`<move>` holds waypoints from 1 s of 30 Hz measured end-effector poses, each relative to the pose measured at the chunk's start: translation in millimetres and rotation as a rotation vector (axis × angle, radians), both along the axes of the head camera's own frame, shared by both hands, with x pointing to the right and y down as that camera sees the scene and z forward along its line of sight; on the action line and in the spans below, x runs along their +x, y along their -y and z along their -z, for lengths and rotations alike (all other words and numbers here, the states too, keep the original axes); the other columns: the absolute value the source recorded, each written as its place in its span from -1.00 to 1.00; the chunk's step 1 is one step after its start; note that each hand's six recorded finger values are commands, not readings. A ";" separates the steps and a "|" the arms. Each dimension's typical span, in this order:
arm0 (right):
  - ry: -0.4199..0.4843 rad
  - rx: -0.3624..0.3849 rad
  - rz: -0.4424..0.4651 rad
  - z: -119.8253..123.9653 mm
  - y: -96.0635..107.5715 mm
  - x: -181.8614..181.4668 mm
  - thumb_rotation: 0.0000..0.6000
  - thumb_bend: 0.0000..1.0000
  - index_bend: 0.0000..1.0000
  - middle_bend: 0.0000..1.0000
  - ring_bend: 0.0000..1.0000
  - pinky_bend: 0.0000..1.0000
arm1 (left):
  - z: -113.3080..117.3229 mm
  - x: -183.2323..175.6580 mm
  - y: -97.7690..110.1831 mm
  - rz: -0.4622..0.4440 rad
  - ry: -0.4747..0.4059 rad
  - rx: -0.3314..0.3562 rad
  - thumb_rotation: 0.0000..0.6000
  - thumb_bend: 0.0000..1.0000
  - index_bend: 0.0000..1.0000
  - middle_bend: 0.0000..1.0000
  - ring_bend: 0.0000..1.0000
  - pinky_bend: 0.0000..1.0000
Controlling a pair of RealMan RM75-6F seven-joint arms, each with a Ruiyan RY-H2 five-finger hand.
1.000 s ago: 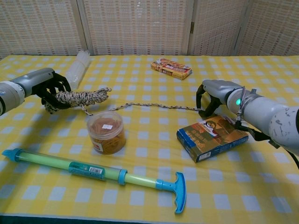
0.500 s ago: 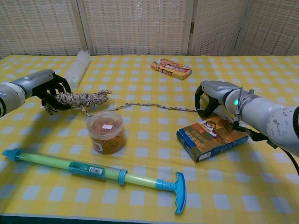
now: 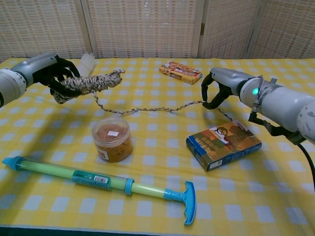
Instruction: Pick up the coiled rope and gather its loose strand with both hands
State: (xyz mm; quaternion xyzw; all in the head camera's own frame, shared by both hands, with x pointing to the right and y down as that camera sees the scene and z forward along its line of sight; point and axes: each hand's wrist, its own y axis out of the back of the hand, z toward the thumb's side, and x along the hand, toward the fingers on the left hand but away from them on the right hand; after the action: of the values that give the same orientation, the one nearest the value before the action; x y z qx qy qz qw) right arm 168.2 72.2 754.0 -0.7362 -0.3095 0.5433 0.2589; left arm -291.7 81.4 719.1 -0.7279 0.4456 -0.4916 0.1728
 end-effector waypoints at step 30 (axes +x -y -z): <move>0.323 0.137 -0.017 124.0 40.9 -81.9 1.00 -0.18 0.25 -0.54 -0.78 -1.00 | 63.6 126.6 -24.5 -0.248 -0.276 0.002 1.00 0.24 0.39 0.27 0.19 0.36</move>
State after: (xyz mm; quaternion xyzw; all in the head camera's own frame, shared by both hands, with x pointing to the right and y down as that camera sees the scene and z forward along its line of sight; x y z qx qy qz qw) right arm 86.3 31.3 630.0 -0.7919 -0.3898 0.3976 0.2506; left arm -165.1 105.9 655.5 -0.8377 0.3722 -0.3617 0.1701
